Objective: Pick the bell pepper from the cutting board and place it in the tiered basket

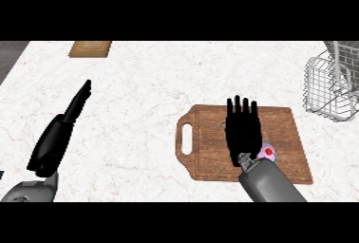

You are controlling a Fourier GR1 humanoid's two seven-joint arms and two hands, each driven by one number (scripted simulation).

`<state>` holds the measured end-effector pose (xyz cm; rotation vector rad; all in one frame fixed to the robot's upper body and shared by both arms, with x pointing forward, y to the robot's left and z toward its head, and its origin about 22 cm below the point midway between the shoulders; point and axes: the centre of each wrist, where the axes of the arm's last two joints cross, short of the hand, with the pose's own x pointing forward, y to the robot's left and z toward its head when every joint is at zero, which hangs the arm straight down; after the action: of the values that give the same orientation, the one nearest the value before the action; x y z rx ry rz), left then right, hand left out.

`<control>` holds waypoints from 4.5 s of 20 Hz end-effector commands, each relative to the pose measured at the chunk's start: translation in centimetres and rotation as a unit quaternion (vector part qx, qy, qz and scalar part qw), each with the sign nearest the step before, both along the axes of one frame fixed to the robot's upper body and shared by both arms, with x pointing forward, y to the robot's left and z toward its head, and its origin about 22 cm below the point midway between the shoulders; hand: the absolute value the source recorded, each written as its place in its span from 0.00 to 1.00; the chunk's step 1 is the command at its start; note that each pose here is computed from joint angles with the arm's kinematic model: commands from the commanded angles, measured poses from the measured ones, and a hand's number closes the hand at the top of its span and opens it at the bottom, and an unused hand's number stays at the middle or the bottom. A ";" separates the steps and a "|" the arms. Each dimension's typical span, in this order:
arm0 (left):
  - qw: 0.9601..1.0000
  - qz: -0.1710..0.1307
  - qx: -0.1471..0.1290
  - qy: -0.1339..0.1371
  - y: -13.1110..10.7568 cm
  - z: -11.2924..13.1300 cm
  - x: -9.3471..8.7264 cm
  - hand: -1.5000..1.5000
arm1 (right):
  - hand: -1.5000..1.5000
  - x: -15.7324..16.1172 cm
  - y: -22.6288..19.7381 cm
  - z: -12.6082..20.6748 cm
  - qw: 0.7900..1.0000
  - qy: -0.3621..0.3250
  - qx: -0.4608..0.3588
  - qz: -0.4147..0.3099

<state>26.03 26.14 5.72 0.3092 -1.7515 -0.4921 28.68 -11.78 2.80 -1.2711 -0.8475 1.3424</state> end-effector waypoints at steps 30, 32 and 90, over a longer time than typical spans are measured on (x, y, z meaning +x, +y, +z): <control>0.999 0.038 -0.011 -0.006 1.8 0.1 -1.9 0.50 | 1.00 -4.2 -41.9 14.0 0.963 -0.160 0.184 -0.115; 1.000 0.031 -0.003 -0.002 2.0 -0.4 -2.1 0.50 | 1.00 -5.1 -43.7 14.5 0.939 -0.189 0.263 -0.115; 1.000 -0.028 -0.001 -0.007 -1.6 0.4 0.7 0.50 | 0.00 12.2 -33.7 21.2 0.727 -0.306 0.615 0.008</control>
<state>26.51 24.67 5.72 0.2674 -1.7799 -0.5190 41.36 -44.64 24.29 -0.4797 -1.7087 0.2503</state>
